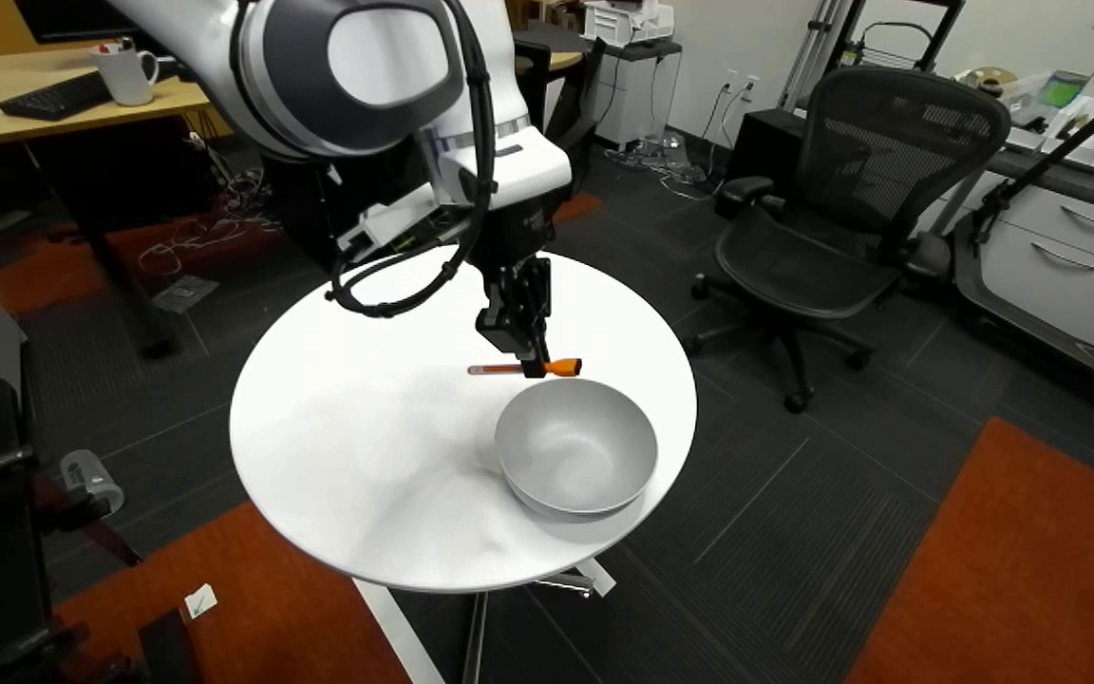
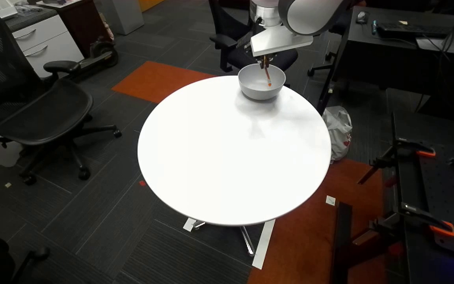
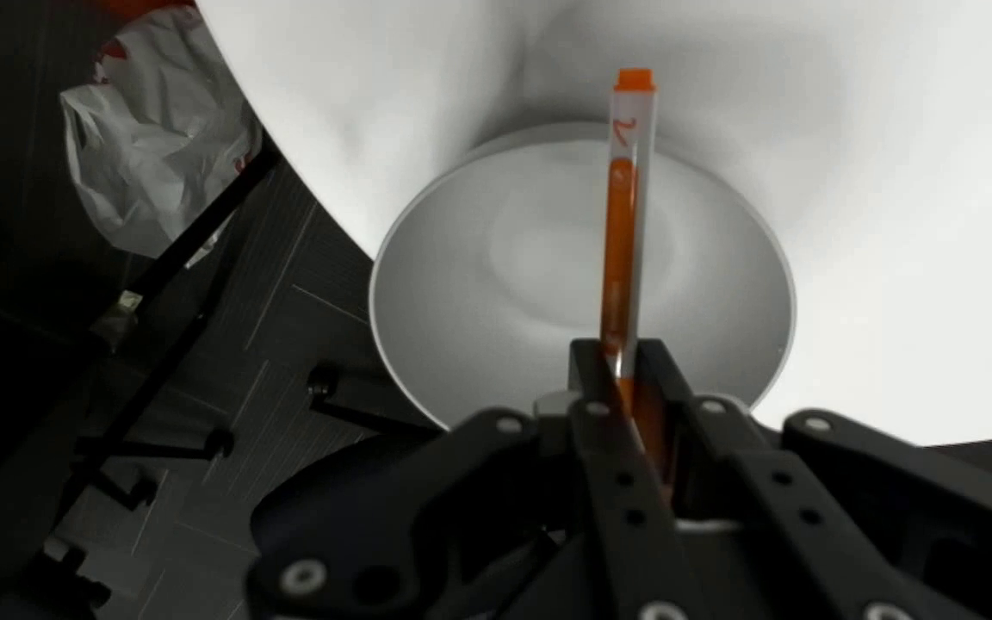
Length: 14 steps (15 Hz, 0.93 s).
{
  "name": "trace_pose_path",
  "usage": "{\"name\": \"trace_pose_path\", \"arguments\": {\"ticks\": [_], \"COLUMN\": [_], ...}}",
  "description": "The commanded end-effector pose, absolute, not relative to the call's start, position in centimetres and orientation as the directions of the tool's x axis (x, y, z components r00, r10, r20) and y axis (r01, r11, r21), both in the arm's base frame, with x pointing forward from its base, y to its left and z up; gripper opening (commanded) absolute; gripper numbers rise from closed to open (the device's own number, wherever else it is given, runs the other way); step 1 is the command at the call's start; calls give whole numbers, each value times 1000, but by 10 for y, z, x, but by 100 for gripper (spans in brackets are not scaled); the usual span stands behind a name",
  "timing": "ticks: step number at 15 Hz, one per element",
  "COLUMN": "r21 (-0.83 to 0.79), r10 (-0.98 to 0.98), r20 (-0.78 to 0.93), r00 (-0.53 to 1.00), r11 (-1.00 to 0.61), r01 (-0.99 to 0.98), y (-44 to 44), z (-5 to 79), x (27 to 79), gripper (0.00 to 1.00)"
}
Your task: Place the pen in the bowl
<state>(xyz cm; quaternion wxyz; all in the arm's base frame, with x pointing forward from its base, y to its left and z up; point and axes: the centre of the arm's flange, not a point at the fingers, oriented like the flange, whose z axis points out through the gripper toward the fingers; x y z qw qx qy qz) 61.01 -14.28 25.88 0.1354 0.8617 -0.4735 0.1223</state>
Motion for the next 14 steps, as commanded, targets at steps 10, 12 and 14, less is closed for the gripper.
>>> {"name": "trace_pose_path", "arguments": {"ticks": [10, 12, 14], "r21": [8, 2, -3], "r10": [-772, -768, -761], "r20": [409, 401, 389], "r00": [486, 500, 518], "r11": [-529, -545, -564], "r01": [-848, -838, -826], "y": [-206, -204, -202], "z": [267, 266, 265], "x": [615, 617, 619], "gripper": [3, 3, 4]}}
